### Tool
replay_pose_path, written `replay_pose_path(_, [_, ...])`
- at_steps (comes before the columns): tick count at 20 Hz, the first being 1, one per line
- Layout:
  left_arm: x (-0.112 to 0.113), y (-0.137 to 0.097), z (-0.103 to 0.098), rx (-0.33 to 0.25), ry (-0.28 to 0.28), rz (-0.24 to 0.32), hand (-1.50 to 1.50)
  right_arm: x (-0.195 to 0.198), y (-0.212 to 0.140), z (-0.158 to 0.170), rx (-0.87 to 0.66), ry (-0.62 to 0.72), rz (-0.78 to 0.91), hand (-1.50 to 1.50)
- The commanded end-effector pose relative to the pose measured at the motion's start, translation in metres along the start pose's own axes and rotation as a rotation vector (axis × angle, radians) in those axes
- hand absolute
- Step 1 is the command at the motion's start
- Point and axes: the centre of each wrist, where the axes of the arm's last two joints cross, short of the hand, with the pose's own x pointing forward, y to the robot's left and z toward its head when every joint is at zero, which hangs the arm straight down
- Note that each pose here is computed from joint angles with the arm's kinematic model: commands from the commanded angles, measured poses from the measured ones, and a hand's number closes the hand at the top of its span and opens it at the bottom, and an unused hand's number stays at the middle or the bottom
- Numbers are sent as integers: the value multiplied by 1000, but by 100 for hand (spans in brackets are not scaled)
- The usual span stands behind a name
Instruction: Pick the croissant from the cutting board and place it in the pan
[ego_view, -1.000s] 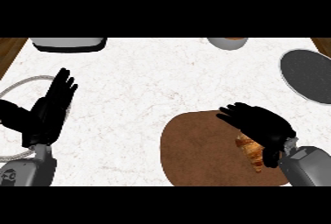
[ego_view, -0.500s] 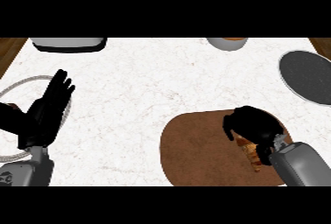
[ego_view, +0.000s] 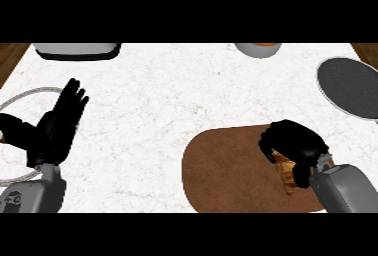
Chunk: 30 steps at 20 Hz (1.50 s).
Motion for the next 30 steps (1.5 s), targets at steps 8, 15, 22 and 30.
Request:
replay_pose_path(8, [-4,6,12,13,-6,1,0,-22,-23,54,-349,363,-107,150])
replay_pose_path(15, [-7,7,19,18,5,16,0,7,-84,109,-709,385,51,150])
replay_pose_path(22, [-4,2,-9,-5,-8,0,0,-13,-137,132,-743,433,-32,150])
replay_pose_path(30, [-6,-4,10,-23,-4,7,0,-105,-136,156,-847,593,-122,150])
